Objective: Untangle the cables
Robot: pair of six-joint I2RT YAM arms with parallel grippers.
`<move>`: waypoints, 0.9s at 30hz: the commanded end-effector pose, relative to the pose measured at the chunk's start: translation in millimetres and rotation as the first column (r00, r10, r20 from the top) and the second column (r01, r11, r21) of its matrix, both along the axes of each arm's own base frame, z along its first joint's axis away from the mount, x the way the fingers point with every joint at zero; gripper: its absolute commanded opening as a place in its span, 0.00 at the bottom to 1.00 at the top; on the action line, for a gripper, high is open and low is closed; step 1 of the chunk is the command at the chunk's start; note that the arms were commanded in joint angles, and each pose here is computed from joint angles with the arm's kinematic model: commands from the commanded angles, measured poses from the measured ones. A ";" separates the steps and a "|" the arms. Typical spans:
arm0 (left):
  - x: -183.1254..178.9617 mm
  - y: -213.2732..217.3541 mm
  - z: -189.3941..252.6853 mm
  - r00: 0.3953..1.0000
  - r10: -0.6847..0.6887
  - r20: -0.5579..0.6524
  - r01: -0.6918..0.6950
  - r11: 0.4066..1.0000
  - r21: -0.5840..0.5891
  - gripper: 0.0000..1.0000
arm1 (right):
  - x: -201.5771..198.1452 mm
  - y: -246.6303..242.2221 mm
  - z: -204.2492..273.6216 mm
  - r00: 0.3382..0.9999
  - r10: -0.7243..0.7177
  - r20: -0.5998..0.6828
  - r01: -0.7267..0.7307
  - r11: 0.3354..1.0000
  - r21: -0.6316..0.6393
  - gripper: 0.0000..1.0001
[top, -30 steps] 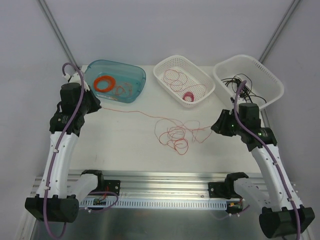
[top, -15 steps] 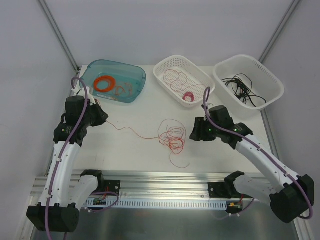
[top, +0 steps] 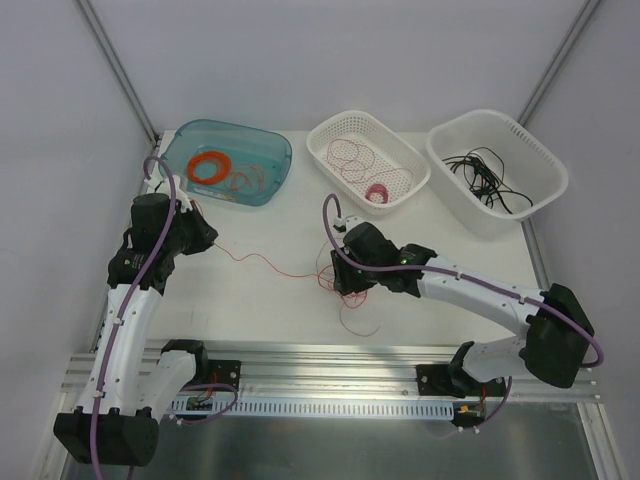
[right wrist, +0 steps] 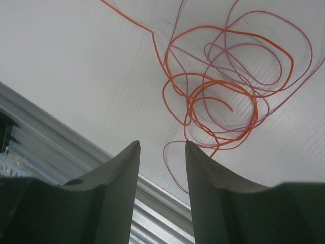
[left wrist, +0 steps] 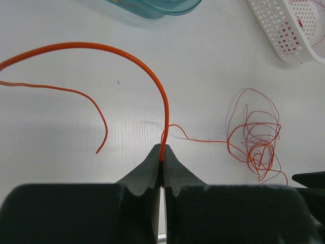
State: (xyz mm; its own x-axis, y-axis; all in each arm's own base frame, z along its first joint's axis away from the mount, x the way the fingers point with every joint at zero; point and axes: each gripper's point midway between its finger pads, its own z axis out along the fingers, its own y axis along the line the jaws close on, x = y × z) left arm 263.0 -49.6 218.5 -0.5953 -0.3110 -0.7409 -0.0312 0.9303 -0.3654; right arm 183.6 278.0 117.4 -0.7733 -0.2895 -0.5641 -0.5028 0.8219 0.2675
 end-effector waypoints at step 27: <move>2.9 1.7 13.5 0.999 0.015 0.040 -0.015 1.000 -0.014 0.00 | 67.2 27.9 -55.9 0.992 -0.084 0.098 0.102 0.973 -0.206 0.31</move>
State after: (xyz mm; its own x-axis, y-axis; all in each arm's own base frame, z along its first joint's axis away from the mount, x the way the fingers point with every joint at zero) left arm 262.5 -49.6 219.3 -0.5925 -0.3130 -0.7423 -0.0318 0.9298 -0.3666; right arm 238.3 304.8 47.6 -0.7846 -0.3349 -0.5218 -0.4338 0.8978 0.0762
